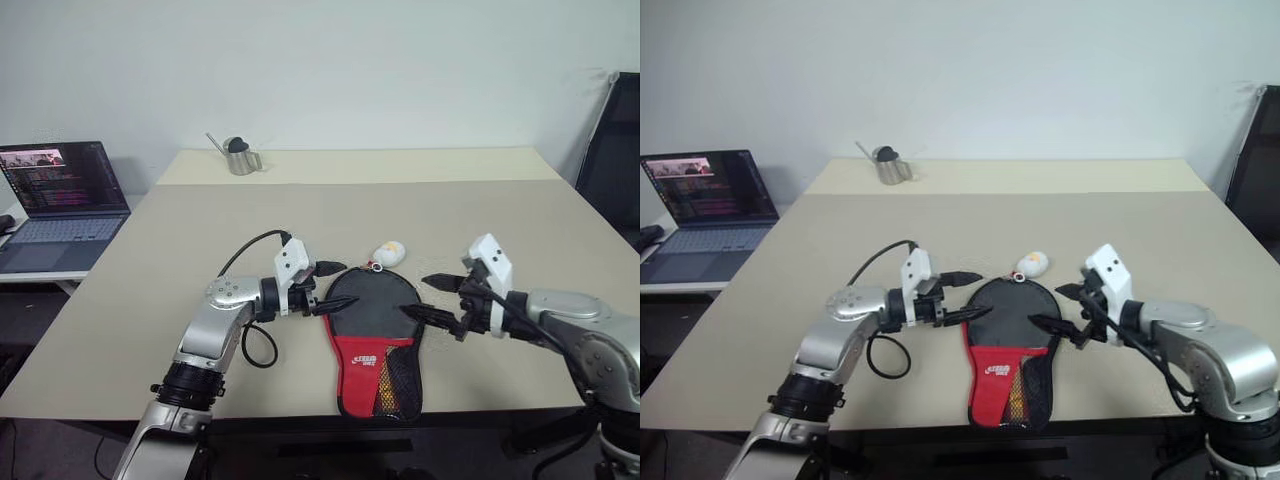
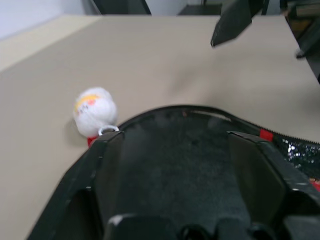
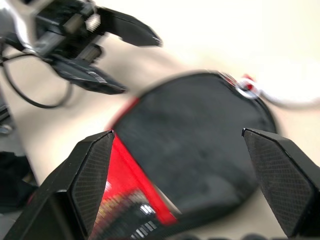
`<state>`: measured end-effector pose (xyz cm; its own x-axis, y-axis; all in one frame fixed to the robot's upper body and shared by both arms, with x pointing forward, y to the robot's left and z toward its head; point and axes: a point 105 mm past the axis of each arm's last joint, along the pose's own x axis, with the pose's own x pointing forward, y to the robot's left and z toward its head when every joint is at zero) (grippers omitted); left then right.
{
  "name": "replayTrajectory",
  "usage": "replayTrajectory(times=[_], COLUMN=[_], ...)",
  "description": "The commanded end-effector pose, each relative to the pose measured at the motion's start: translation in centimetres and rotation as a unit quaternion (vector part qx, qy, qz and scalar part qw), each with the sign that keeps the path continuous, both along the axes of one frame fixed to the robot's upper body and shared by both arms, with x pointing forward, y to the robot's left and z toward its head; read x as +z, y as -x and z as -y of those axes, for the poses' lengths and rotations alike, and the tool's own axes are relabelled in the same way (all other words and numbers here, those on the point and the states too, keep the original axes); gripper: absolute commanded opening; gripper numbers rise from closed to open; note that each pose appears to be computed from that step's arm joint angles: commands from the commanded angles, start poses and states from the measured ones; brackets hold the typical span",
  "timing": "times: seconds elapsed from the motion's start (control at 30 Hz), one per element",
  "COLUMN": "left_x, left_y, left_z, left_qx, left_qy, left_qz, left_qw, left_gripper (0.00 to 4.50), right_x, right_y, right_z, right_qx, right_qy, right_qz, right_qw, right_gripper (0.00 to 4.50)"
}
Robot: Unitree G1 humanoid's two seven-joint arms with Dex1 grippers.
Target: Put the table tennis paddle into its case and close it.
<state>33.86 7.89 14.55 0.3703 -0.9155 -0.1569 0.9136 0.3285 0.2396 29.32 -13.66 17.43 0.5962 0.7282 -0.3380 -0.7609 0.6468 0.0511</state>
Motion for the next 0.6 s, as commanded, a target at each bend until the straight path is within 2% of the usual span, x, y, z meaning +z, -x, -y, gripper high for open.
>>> replayTrajectory(times=[0.03, 0.27, 0.43, 0.6], left_x=[0.0, -2.1, -3.1, -3.2], left_y=[0.1, 0.0, -0.4, -0.3], left_z=[0.9, 2.6, 2.9, 3.2], left_qx=[-0.005, -0.020, -0.006, -0.008], left_qy=[-0.007, -0.024, -0.032, -0.025], left_qz=[0.016, 0.013, 0.025, 0.020], left_qw=[1.000, 0.999, 0.999, 0.999], left_gripper=[4.45, 4.45, 4.45, 4.45], right_x=[2.1, 3.6, 3.3, 2.4], right_y=[-1.5, -6.6, -9.6, -14.6], right_z=[1.3, 1.9, -0.4, -1.7], right_qx=[-0.030, -0.109, -0.109, -0.153], right_qy=[-0.006, -0.028, -0.043, -0.049], right_qz=[0.046, 0.075, 0.060, 0.053], right_qw=[0.998, 0.991, 0.991, 0.986], right_gripper=[4.50, 4.50, 4.50, 4.50])
